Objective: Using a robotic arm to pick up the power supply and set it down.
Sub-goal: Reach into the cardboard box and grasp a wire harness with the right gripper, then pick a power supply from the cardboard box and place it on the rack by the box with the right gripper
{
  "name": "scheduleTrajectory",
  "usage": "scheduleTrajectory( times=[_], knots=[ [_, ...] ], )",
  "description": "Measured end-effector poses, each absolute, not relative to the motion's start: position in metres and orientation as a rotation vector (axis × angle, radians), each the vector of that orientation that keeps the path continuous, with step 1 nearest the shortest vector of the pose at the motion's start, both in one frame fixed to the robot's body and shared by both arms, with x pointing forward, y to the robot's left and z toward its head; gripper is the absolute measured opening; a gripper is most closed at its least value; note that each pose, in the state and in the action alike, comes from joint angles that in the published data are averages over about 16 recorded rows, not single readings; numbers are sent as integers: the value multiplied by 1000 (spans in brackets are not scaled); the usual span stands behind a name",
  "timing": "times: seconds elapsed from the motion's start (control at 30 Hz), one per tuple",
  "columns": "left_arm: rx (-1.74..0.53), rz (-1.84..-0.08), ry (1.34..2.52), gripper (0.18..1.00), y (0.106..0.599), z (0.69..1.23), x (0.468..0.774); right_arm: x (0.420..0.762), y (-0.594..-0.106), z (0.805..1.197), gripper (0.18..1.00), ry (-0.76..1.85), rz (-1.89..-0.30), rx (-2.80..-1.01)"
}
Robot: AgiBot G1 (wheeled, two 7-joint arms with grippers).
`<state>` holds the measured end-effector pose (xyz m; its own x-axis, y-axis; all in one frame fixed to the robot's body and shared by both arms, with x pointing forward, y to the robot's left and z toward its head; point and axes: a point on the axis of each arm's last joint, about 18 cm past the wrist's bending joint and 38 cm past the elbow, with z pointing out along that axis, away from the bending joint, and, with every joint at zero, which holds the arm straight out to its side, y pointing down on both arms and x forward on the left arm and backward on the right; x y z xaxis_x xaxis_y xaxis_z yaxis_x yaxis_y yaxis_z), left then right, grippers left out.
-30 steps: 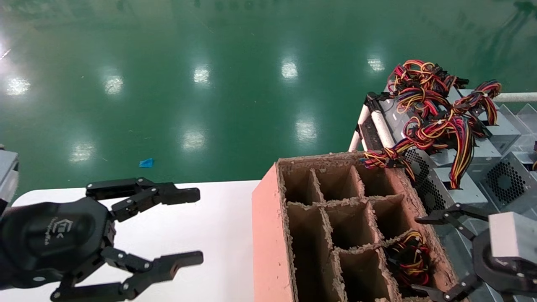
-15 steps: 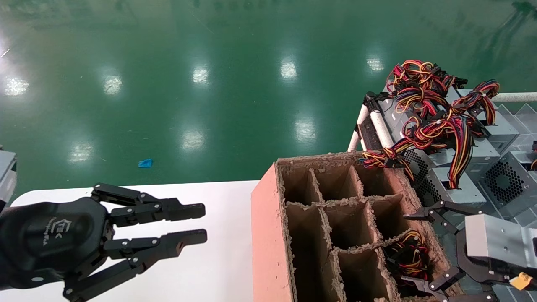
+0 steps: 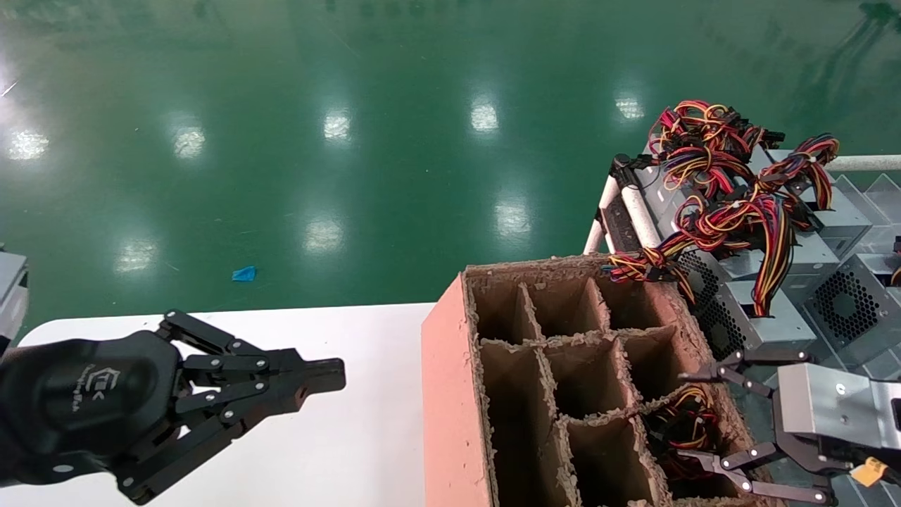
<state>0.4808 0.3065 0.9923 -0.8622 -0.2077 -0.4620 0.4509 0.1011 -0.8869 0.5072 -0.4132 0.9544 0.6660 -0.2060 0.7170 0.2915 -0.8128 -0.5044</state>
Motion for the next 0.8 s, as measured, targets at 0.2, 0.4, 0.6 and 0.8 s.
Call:
scheduleTrajectory(
  times=[0.2,0.4,0.6,0.8],
  knots=[
    [237,-1812,1907,196,307,992,481,504,-417,951,620,-48,-1057,-2304],
    [237,-1812,1907,191,307,992,481,501,-420,949,479,-31,-1042,-2316],
    [237,-1812,1907,191,307,992,481,500,-421,950,359,-25,-1043,-2312],
    [237,-1812,1907,191,307,992,481,498,-422,954,273,-26,-1050,-2295]
  ],
)
